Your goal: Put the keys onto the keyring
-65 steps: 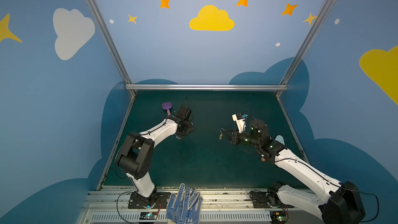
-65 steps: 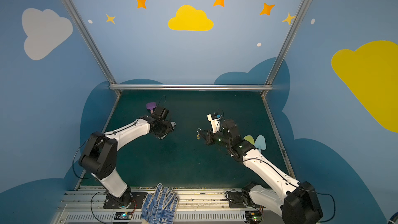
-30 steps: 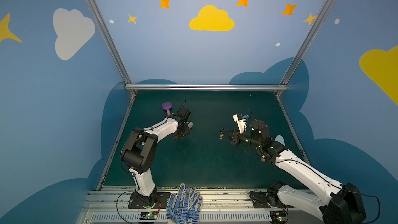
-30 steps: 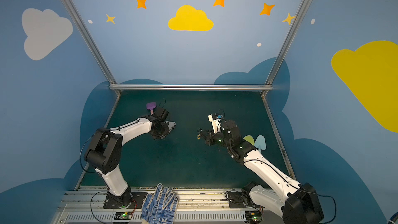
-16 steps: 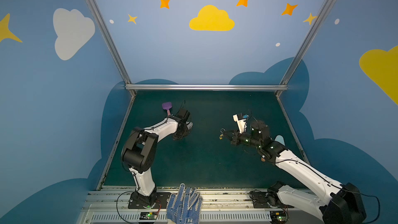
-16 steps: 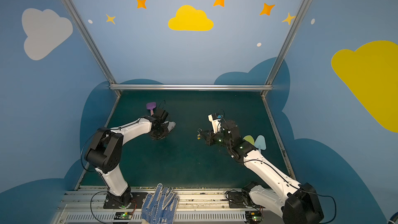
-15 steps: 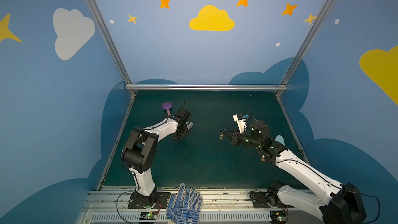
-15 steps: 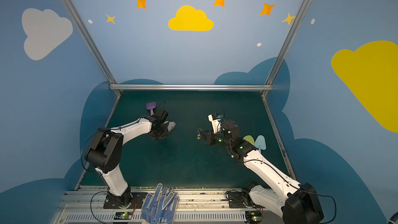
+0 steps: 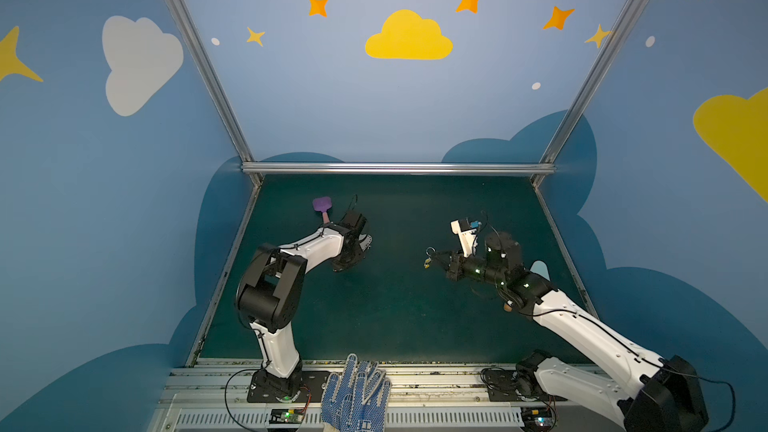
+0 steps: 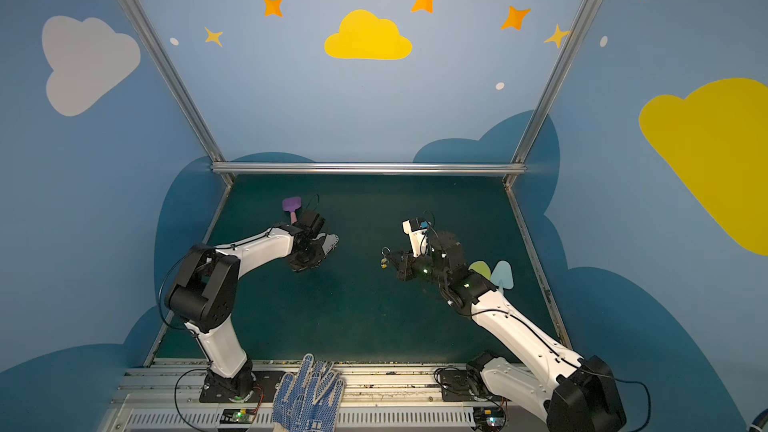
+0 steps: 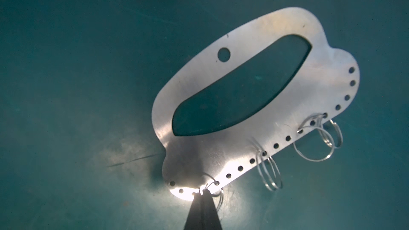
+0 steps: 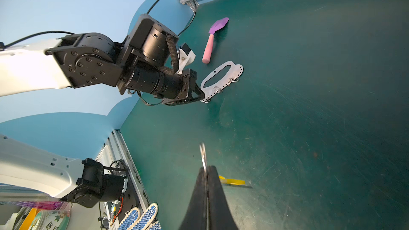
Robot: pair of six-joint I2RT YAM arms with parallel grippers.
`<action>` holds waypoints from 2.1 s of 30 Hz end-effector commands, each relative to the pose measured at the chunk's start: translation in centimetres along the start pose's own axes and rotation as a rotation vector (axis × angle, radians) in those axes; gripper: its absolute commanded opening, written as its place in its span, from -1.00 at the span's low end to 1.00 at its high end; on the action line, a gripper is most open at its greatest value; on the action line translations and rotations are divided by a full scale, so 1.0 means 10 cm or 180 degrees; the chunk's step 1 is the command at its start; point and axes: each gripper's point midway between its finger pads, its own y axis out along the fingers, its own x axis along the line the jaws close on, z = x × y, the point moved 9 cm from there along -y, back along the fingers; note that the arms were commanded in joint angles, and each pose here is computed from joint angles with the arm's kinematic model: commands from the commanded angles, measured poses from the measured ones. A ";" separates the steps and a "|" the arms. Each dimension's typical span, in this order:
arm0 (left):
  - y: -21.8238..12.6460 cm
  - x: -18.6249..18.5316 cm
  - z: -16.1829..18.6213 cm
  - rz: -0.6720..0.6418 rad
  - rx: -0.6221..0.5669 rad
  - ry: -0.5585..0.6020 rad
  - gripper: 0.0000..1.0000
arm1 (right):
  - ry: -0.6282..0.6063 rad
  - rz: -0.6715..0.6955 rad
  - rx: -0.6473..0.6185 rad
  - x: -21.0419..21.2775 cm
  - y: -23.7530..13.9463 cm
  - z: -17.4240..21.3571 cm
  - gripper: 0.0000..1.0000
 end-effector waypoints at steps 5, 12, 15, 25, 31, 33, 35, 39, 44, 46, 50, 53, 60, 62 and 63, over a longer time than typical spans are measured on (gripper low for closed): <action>-0.24 -0.09 0.00 0.0405 0.0043 -0.0119 -0.92 | -0.0059 0.0072 -0.0123 0.03 -0.10 -0.04 -1.00; -0.45 -0.31 0.11 0.0884 0.0151 -0.0244 -0.92 | -0.0063 0.0182 -0.0163 0.01 -0.15 -0.02 -1.00; -0.47 -0.44 0.21 0.1026 0.0227 -0.0243 -0.92 | -0.0085 0.0185 -0.0171 0.01 -0.16 -0.03 -1.00; -0.19 -0.67 0.61 0.1040 0.0568 -0.0136 -0.92 | -0.0083 0.0042 0.0129 -0.12 -0.03 0.27 -1.00; -0.06 -0.66 0.68 0.0988 0.0614 -0.0152 -0.92 | -0.0138 0.0078 0.0319 -0.24 0.13 0.46 -1.00; -0.04 -0.65 0.69 0.0961 0.0630 -0.0144 -0.92 | -0.0156 0.0104 0.0367 -0.27 0.19 0.52 -1.00; -0.03 -0.65 0.70 0.0961 0.0632 -0.0143 -0.92 | -0.0194 0.0100 0.0418 -0.29 0.24 0.57 -1.00; -0.04 -0.64 0.70 0.0986 0.0619 -0.0155 -0.92 | -0.0199 0.0025 0.0458 -0.31 0.33 0.65 -1.00; -0.08 -0.66 0.71 0.1120 0.0671 -0.0139 -0.92 | -0.0223 -0.0175 0.0491 -0.32 0.45 0.73 -1.00; -0.09 -0.66 0.71 0.1147 0.0677 -0.0129 -0.92 | -0.0249 -0.0157 0.0532 -0.35 0.50 0.77 -1.00; -0.10 -0.64 0.71 0.1178 0.0683 -0.0124 -0.92 | -0.0368 0.0048 0.0637 -0.36 0.60 0.83 -1.00; -0.11 -0.63 0.71 0.1183 0.0685 -0.0128 -0.92 | -0.0493 0.0150 0.0642 -0.32 0.65 0.85 -1.00; -0.11 -0.63 0.69 0.1219 0.0691 -0.0136 -0.92 | -0.0745 0.0361 0.0754 -0.28 0.78 0.90 -1.00; -0.12 -0.63 0.69 0.1224 0.0690 -0.0132 -0.92 | -0.0861 0.0476 0.0788 -0.26 0.82 0.91 -1.00; -0.12 -0.63 0.69 0.1228 0.0692 -0.0134 -0.92 | -0.0945 0.0565 0.0809 -0.25 0.84 0.92 -1.00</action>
